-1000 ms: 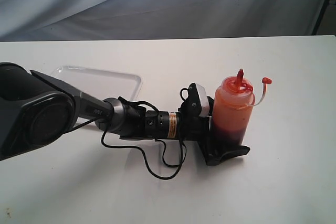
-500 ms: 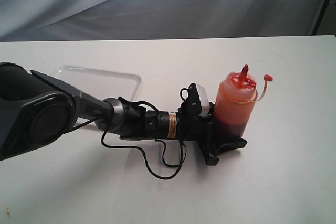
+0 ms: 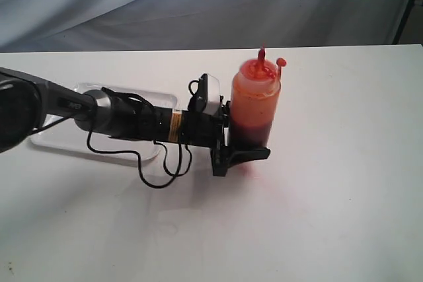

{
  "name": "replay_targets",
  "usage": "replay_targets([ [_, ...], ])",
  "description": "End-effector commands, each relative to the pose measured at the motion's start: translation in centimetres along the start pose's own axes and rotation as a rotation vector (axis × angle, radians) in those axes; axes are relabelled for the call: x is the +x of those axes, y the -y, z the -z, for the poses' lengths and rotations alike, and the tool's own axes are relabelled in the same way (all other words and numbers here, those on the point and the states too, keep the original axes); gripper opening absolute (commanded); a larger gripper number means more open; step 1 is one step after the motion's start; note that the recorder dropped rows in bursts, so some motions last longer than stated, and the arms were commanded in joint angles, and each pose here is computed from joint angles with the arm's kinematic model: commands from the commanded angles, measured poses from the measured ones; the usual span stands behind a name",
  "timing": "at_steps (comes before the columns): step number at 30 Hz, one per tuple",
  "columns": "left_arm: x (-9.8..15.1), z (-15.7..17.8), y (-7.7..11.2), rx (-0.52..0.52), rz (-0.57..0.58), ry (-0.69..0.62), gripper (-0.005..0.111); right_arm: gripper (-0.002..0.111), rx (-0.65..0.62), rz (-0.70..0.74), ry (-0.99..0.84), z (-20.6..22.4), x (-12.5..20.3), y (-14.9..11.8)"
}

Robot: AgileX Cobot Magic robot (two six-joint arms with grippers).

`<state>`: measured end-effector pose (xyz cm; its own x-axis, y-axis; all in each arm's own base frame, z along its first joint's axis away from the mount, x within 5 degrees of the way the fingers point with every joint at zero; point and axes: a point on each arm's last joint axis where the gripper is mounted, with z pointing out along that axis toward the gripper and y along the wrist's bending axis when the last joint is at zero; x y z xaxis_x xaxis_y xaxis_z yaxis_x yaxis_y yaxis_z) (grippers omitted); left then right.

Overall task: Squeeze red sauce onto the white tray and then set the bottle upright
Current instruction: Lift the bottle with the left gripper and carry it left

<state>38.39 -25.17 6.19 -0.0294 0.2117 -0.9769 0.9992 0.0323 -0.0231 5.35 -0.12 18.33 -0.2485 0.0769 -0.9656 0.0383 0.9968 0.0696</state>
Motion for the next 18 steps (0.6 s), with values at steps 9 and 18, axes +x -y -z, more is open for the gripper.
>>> replay_targets([
  [9,-8.1,5.1,-0.2,0.073,0.022,-0.052,0.0,0.0,0.001,-0.005,0.003,0.0,0.1,0.0],
  [18,-10.4,8.0,0.9,-0.209,0.044,-0.211,0.0,0.0,0.001,-0.005,0.003,0.0,0.1,0.0],
])
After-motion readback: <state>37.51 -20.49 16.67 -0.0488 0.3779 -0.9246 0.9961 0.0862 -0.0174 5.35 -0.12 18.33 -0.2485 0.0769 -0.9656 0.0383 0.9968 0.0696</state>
